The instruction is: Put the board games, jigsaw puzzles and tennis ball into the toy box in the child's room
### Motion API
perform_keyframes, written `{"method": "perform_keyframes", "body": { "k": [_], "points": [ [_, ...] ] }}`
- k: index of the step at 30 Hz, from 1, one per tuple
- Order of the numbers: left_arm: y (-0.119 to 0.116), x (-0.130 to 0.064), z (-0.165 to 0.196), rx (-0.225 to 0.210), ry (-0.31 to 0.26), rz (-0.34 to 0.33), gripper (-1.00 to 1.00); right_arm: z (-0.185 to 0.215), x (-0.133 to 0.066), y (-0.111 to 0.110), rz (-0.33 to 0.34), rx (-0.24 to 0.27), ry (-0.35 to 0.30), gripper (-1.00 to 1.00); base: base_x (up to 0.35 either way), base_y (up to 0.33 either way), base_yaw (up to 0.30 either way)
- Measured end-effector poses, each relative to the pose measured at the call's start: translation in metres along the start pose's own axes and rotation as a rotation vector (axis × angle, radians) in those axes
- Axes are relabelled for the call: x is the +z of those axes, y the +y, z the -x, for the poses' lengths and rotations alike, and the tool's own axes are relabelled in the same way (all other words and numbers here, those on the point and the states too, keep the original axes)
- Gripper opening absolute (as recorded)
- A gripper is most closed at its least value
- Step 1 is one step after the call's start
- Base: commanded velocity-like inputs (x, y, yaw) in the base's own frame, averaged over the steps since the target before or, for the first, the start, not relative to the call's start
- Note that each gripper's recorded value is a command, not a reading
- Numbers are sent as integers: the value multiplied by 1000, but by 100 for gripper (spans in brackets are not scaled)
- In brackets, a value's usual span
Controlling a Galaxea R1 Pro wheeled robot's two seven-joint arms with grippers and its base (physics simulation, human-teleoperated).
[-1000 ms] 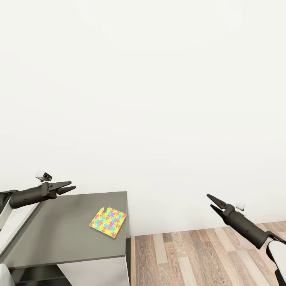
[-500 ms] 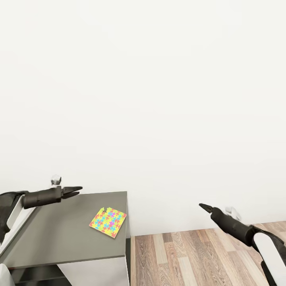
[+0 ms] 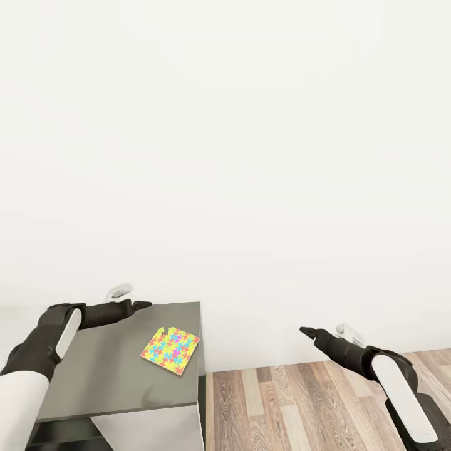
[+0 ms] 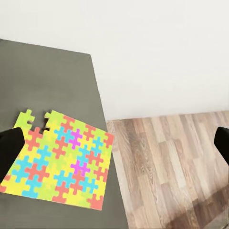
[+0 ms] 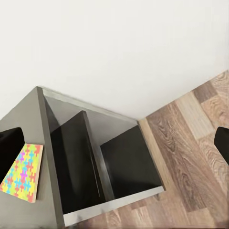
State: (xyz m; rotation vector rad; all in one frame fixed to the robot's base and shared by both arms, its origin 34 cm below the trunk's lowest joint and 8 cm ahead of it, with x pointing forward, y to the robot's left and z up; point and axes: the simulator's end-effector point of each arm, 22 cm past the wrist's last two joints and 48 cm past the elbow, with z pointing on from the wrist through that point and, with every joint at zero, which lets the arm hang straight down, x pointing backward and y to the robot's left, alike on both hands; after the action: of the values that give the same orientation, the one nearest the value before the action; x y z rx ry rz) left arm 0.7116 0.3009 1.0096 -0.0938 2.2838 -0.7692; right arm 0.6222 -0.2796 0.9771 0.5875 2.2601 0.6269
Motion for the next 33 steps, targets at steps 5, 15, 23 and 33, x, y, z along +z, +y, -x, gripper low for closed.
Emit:
{"method": "perform_keyframes", "body": {
  "k": [5,15,23,33],
  "points": [
    [15,14,-3,7,-15,128,100,-8,3,7,7,-19,19,100,0,0,0],
    [23,38,-12,-1,-35,326,100,-18,14,36,21,-93,23,100,0,0,0],
    [22,39,-13,0,-36,332,100,-19,15,37,17,-105,22,100,0,0,103],
    [19,41,-14,3,-33,330,100,-20,15,36,15,-105,26,100,95,-71,126]
  ]
}}
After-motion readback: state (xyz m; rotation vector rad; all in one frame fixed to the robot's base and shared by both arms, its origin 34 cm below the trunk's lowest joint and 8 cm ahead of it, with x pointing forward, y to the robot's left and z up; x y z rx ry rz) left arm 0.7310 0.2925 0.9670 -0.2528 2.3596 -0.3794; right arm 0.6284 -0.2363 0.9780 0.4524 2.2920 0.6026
